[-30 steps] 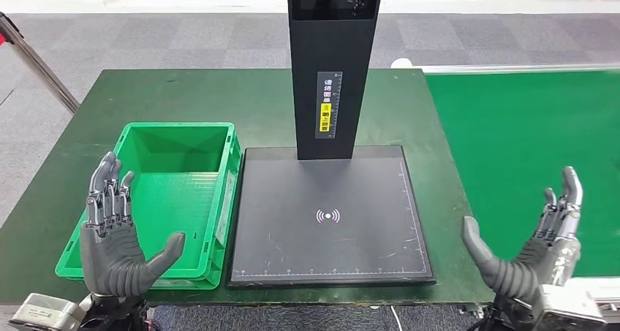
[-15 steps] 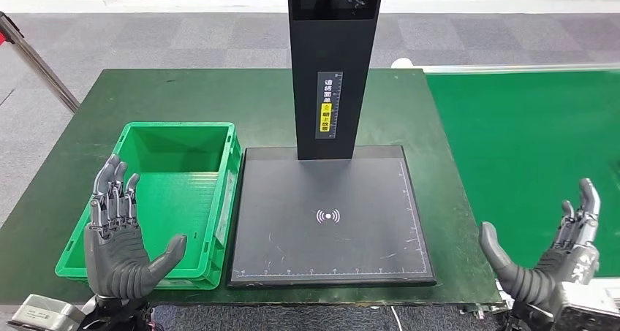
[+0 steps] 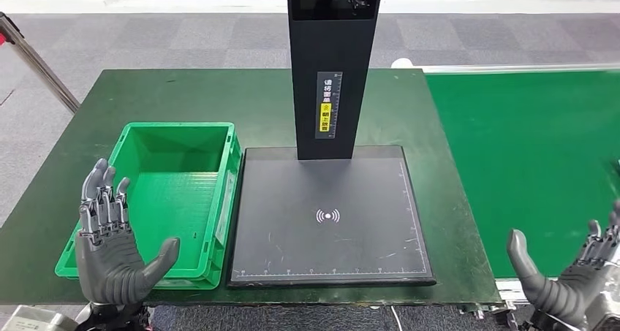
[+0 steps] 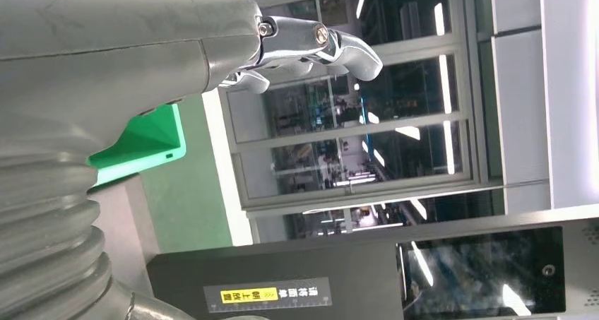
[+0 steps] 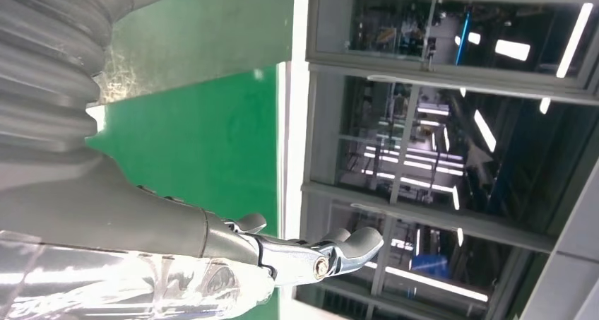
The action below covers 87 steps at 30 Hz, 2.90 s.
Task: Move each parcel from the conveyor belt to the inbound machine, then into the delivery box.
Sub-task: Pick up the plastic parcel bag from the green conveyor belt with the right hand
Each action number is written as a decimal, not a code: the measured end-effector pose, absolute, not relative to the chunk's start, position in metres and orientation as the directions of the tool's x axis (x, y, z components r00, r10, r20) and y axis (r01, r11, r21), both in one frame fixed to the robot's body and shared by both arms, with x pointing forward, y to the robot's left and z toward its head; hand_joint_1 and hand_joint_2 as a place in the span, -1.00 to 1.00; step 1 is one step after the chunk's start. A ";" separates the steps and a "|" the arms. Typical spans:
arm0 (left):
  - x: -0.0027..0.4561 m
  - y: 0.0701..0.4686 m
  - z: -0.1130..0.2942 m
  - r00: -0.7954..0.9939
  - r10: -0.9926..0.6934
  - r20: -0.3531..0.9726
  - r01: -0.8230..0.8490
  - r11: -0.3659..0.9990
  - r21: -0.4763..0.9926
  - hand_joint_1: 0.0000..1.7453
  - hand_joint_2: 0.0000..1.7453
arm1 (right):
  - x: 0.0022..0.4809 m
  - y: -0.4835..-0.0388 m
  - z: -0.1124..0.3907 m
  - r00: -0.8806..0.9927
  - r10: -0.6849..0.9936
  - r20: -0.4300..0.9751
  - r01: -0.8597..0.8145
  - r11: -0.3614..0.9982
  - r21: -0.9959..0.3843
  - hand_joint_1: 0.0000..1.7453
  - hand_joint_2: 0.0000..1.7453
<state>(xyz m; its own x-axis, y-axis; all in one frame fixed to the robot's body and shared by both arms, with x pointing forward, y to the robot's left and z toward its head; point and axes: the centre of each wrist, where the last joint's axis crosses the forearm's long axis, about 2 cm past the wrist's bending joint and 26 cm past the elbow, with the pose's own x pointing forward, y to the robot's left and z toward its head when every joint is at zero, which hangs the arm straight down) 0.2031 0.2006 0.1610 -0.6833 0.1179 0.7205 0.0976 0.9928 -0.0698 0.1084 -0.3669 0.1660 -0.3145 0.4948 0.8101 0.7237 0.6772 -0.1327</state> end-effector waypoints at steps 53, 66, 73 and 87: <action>0.211 0.222 0.165 -0.741 0.126 0.660 0.043 0.989 -0.141 -1.00 1.00 | 0.103 -0.515 0.202 0.390 0.875 0.288 0.273 0.189 -0.943 -1.00 1.00; 0.206 0.231 0.160 -0.733 0.114 0.671 0.035 0.991 -0.131 -1.00 1.00 | 0.118 -0.569 0.204 0.477 0.840 0.259 0.179 0.196 -0.964 -1.00 1.00; 0.209 0.234 0.161 -0.738 0.116 0.665 0.030 0.990 -0.139 -1.00 1.00 | 0.111 -0.603 0.216 0.499 0.840 0.213 0.100 0.188 -0.977 -1.00 1.00; 0.220 0.235 0.160 -0.737 0.127 0.664 0.044 0.989 -0.141 -1.00 1.00 | 0.084 -0.649 0.208 0.660 0.751 0.026 -0.106 0.126 -0.986 -1.00 1.00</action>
<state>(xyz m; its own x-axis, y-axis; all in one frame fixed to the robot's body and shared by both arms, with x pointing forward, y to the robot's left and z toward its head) 0.2199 0.2349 0.1598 -0.7369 0.1274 0.6639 0.0438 0.9890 -0.1411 0.0840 -0.6493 0.2079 0.6598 0.7510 0.0255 -0.1057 0.1264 -0.9863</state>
